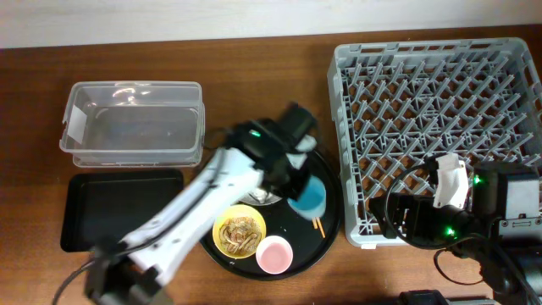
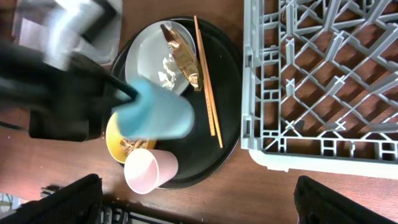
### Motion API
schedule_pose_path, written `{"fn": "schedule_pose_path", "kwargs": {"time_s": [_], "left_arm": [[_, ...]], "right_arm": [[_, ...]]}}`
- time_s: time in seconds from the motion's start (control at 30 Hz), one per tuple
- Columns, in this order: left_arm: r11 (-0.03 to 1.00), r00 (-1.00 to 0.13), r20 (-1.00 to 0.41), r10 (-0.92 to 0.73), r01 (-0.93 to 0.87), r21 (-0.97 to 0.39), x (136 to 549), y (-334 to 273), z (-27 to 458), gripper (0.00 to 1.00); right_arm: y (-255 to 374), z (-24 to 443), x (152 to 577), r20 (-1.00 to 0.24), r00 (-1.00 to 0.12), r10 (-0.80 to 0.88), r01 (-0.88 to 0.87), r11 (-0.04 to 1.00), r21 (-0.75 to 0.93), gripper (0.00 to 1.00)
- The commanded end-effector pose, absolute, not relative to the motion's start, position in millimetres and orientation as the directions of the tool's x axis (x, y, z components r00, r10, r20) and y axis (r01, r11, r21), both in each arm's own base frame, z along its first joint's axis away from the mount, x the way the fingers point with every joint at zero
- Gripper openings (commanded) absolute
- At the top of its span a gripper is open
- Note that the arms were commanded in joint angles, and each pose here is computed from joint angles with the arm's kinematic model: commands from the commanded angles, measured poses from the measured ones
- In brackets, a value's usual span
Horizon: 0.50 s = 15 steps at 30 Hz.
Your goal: Sort waste into correct bins and load items into the dishwasher rack
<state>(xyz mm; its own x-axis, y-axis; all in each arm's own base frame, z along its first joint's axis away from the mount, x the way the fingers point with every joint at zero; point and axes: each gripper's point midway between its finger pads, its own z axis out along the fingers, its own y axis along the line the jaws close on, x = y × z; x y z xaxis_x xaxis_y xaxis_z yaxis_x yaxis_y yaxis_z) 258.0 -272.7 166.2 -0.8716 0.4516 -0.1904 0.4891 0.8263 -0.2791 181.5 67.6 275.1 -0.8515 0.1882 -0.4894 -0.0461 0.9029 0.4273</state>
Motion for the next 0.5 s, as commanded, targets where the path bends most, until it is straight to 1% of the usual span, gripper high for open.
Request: {"fn": "schedule_pose_path", "kwargs": {"time_s": [0.0, 0.03, 0.07, 0.1, 0.13, 0.17, 0.2, 0.23, 0.27, 0.3, 0.4, 0.43, 0.47], "left_arm": [[0.659, -0.885, -0.278, 0.374, 0.464, -0.593, 257.3, -270.1, 238.5, 0.00], [0.429, -0.866, -0.328, 0.378, 0.478, -0.766, 248.2, -273.4, 276.4, 0.00], [0.200, -0.842, -0.405, 0.356, 0.492, -0.847, 243.7, -269.9, 312.1, 0.00], [0.084, -0.844, -0.436, 0.313, 0.482, -0.872, 245.9, -261.7, 332.4, 0.00], [0.076, -0.854, -0.428, 0.295, 0.468, -0.881, 248.7, -256.7, 335.2, 0.00], [0.066, -0.861, -0.415, 0.294, 0.451, -0.890, 246.8, -255.8, 337.1, 0.00], [0.025, -0.856, -0.426, 0.293, 0.453, -0.891, 243.2, -256.3, 343.0, 0.00], [-0.043, -0.842, -0.452, 0.294, 0.461, -0.886, 237.4, -258.8, 352.5, 0.00], [-0.061, -0.838, -0.453, 0.304, 0.457, -0.887, 233.1, -262.0, 354.4, 0.00], [-0.042, -0.836, -0.452, 0.311, 0.462, -0.886, 233.2, -263.1, 350.9, 0.00], [-0.034, -0.836, -0.452, 0.311, 0.465, -0.884, 233.9, -263.1, 349.5, 0.00], [-0.031, -0.836, -0.452, 0.312, 0.467, -0.884, 234.0, -263.1, 349.0, 0.00], [-0.021, -0.835, -0.452, 0.313, 0.470, -0.882, 234.6, -263.1, 347.2, 0.00]], "right_arm": [[76.3, 290.1, 187.1, -0.581, -0.809, 0.086, -0.196, 0.894, 0.404, 0.99], [96.1, 302.3, 186.1, -0.628, -0.778, 0.021, -0.335, 0.831, 0.443, 0.95], [108.2, 309.6, 187.5, -0.636, -0.771, 0.018, -0.387, 0.780, 0.492, 0.93], [116.0, 312.1, 190.0, -0.627, -0.779, 0.015, -0.412, 0.741, 0.530, 0.93], [125.2, 316.9, 190.7, -0.640, -0.768, -0.012, -0.469, 0.690, 0.551, 0.93], [136.2, 326.2, 189.7, -0.670, -0.742, -0.039, -0.546, 0.614, 0.569, 0.93], [147.6, 340.0, 190.7, -0.703, -0.710, -0.043, -0.617, 0.518, 0.592, 0.93], [153.5, 348.2, 193.5, -0.717, -0.696, -0.039, -0.650, 0.458, 0.606, 0.93], [159.8, 356.6, 192.8, -0.724, -0.689, -0.034, -0.678, 0.384, 0.627, 0.93], [169.4, 370.4, 189.0, -0.746, -0.664, -0.037, -0.726, 0.267, 0.633, 0.92], [188.9, 381.3, 180.3, -0.799, -0.596, -0.086, -0.800, 0.154, 0.580, 0.90], [193.4, 379.7, 180.5, -0.793, -0.602, -0.098, -0.796, 0.157, 0.585, 0.88], [196.5, 376.3, 184.1, -0.781, -0.615, -0.106, -0.785, 0.181, 0.593, 0.83]]}}
